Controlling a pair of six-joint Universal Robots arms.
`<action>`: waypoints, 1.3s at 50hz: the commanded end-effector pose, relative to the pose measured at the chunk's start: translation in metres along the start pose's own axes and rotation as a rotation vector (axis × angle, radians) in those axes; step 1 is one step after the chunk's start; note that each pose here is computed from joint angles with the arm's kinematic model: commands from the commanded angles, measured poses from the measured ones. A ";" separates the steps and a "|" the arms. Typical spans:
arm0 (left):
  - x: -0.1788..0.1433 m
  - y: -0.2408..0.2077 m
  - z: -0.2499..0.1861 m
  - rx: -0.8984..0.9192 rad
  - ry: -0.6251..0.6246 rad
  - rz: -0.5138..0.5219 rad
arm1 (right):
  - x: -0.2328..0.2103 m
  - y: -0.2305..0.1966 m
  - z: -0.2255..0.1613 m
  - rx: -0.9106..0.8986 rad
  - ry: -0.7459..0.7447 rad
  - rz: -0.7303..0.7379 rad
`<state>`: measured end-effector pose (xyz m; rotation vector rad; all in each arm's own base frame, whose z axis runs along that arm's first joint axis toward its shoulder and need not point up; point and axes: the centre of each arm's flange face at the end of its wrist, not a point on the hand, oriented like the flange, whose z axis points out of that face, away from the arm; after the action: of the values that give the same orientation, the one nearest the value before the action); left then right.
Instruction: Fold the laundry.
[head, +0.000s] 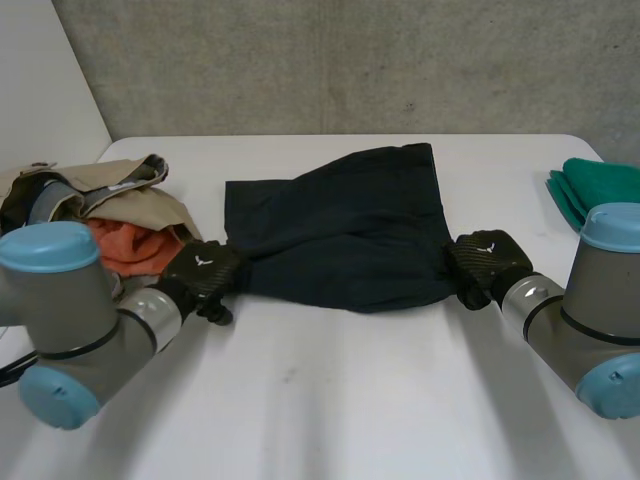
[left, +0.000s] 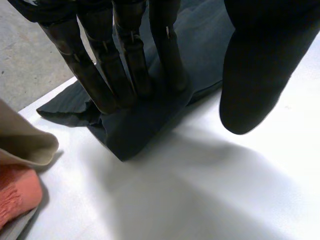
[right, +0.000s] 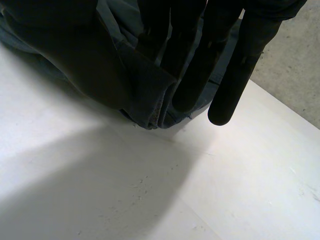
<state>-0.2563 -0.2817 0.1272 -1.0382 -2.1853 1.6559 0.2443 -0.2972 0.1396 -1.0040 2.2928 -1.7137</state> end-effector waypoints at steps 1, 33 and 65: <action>0.002 -0.002 0.029 -0.003 -0.032 0.036 | 0.002 0.001 -0.001 -0.005 0.004 0.004; 0.001 0.007 0.095 0.000 -0.055 0.299 | 0.007 -0.001 0.000 -0.018 0.012 0.018; 0.015 -0.034 -0.028 -0.098 -0.031 0.220 | 0.018 -0.035 -0.039 -0.104 -0.060 -0.071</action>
<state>-0.2862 -0.3086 0.1594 -1.2724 -2.1886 1.9192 0.2381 -0.2927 0.1630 -1.0177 2.3395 -1.6467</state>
